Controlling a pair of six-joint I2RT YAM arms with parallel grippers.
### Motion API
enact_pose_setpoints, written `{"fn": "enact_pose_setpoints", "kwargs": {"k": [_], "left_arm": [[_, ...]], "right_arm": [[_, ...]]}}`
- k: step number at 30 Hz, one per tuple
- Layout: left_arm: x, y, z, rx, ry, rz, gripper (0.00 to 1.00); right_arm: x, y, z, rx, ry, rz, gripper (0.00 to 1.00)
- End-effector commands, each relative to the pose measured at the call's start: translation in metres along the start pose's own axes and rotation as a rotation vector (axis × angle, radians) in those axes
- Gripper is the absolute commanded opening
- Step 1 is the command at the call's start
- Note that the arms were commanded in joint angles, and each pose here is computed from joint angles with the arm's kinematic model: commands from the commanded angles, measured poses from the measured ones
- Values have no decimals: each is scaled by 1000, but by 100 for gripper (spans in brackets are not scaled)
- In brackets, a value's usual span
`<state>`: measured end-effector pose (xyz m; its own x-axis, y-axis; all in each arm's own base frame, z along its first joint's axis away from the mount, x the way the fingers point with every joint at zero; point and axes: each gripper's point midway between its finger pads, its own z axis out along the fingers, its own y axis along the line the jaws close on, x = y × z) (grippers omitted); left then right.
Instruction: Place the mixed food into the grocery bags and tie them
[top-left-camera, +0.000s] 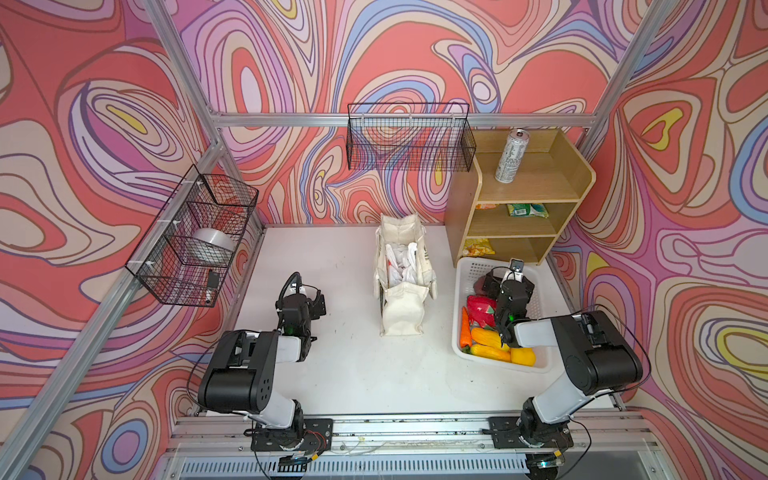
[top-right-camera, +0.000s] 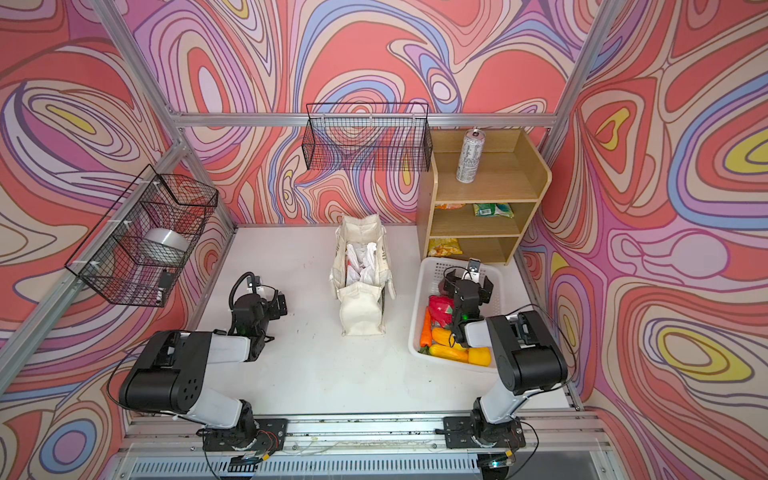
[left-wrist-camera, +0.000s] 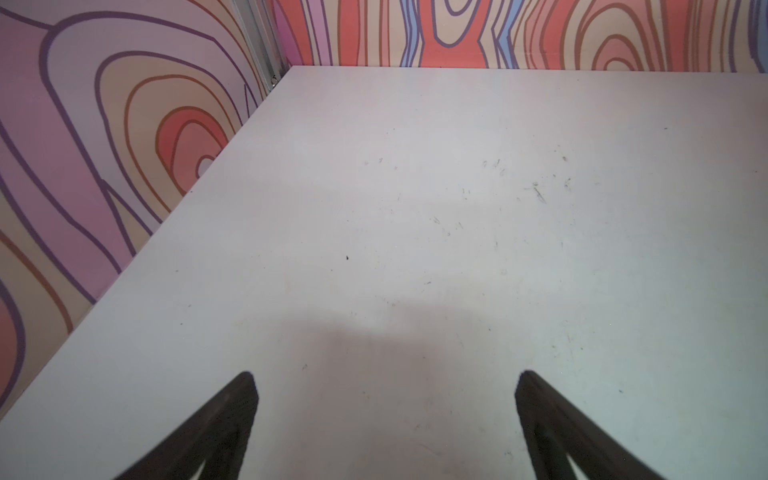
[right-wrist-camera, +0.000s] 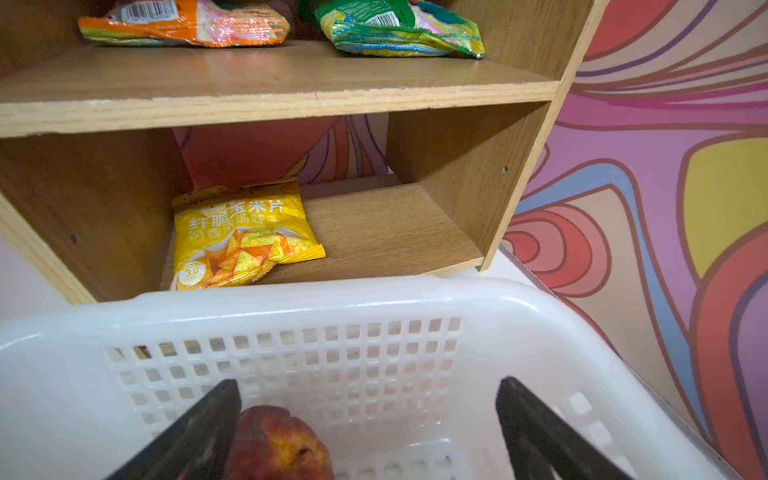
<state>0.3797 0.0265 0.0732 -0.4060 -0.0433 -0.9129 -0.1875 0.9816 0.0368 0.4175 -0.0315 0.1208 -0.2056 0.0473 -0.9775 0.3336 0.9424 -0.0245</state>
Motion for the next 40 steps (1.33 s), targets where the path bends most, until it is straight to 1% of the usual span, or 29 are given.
{"fn": "enact_pose_setpoints", "kwargs": {"k": [1, 3, 4, 6, 7, 8, 21, 35, 40], "left_arm": [[-19, -20, 2, 121, -67, 34, 100], [-18, -23, 3, 138, -40, 42, 100], [-18, -23, 3, 138, -53, 42, 100], [-18, -23, 3, 138, -45, 41, 100], [-18, -23, 4, 138, -43, 41, 100], [-18, -23, 4, 139, -50, 40, 100], [-18, -22, 3, 132, -53, 35, 100], [-18, -22, 2, 133, -54, 34, 100], [-18, -22, 3, 132, -54, 33, 100]], "right_arm": [[15, 8, -6, -110, 6, -2, 98], [17, 5, -8, -103, -46, -3, 98], [22, 8, -6, -118, 5, -5, 98], [22, 10, 3, -121, 19, -8, 98], [27, 12, 10, -136, 75, -7, 98], [26, 10, 11, -153, 66, 11, 98], [23, 7, 10, -144, 54, 6, 98], [27, 10, 12, -154, 76, 9, 98], [24, 9, 10, -152, 58, 5, 98]]}}
